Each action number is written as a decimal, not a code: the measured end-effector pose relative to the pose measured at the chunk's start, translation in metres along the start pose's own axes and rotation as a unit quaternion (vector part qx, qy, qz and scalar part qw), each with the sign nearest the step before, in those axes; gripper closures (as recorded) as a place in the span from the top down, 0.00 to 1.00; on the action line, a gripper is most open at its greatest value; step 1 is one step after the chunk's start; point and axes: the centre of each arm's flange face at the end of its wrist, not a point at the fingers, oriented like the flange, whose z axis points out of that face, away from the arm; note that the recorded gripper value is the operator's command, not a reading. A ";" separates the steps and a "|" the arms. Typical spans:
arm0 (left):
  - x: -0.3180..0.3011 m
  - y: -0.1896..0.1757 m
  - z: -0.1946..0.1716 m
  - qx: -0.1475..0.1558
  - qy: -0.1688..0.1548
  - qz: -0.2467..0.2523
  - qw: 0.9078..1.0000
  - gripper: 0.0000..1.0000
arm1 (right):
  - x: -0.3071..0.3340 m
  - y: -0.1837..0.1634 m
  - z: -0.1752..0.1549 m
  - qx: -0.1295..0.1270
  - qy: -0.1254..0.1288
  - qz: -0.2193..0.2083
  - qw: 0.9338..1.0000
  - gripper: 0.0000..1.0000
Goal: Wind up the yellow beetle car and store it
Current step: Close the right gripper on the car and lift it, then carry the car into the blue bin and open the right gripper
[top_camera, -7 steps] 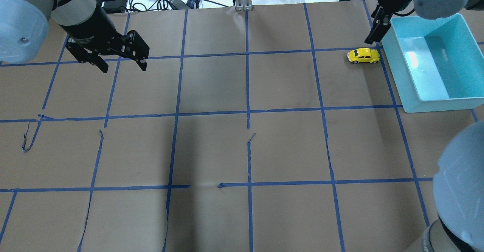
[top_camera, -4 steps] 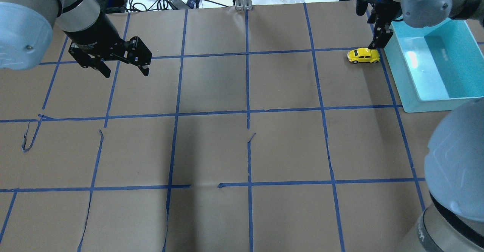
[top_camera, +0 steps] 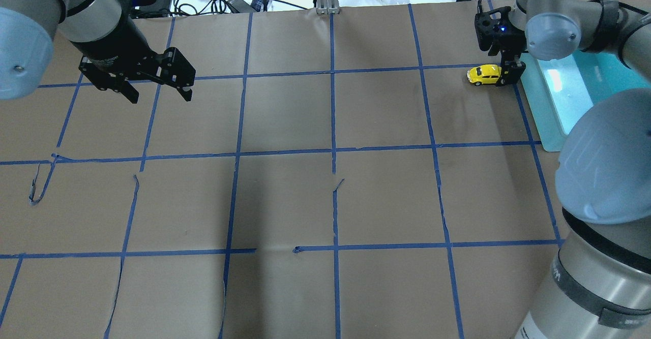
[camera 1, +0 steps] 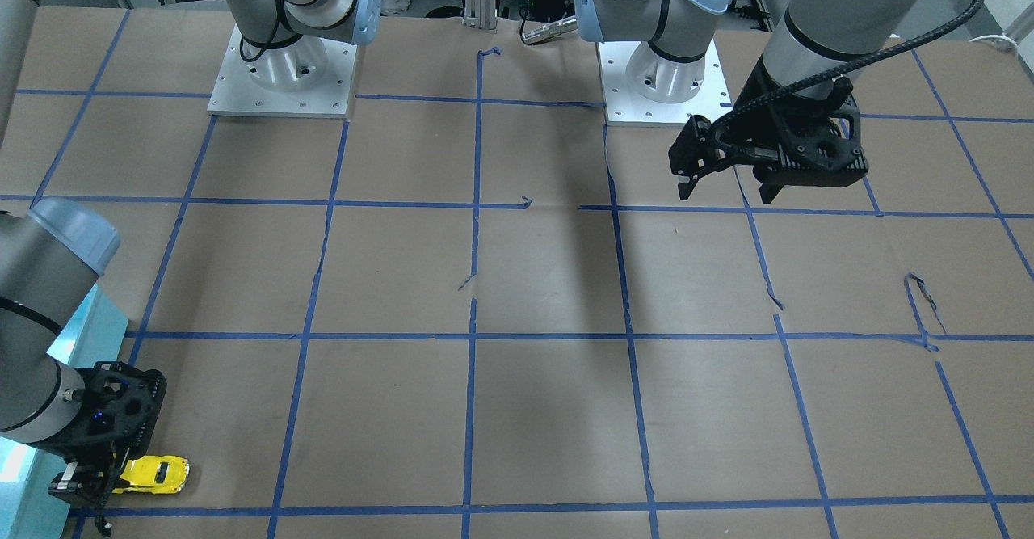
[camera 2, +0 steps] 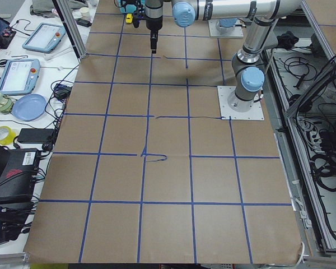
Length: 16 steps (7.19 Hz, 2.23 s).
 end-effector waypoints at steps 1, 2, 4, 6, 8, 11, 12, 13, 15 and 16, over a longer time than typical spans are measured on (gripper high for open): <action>0.000 0.001 0.001 -0.001 0.000 0.000 1.000 1.00 | 0.003 0.001 0.007 -0.001 0.005 -0.011 1.000 0.97; 0.000 0.001 0.001 -0.002 0.000 0.000 1.000 1.00 | 0.006 0.002 0.014 -0.002 0.012 -0.019 1.000 0.97; 0.001 0.001 0.002 -0.002 0.000 0.000 1.000 1.00 | 0.009 0.002 0.028 -0.001 0.013 -0.030 0.999 0.70; 0.000 0.001 0.002 -0.003 0.000 -0.001 1.000 1.00 | 0.007 0.002 0.038 0.000 0.007 -0.034 0.999 0.24; 0.000 0.001 0.003 -0.003 0.001 -0.003 1.000 1.00 | 0.006 0.002 0.035 -0.004 0.007 -0.027 1.000 0.07; 0.000 0.001 0.004 -0.004 0.001 -0.003 1.000 1.00 | 0.002 -0.001 -0.018 0.002 0.032 0.005 0.999 0.05; 0.000 0.001 0.004 -0.004 0.000 -0.002 1.000 1.00 | 0.000 -0.004 -0.043 0.019 0.042 0.022 0.999 0.05; 0.000 0.001 0.004 -0.005 0.000 -0.002 1.000 1.00 | -0.004 -0.001 -0.063 0.028 0.046 0.039 0.998 0.06; 0.000 0.001 0.004 -0.005 0.000 -0.001 1.000 1.00 | -0.011 0.049 -0.087 0.029 0.041 0.078 0.996 0.08; 0.000 0.001 0.004 -0.005 0.001 -0.001 1.000 1.00 | -0.014 0.080 -0.094 0.017 0.039 0.093 0.995 0.08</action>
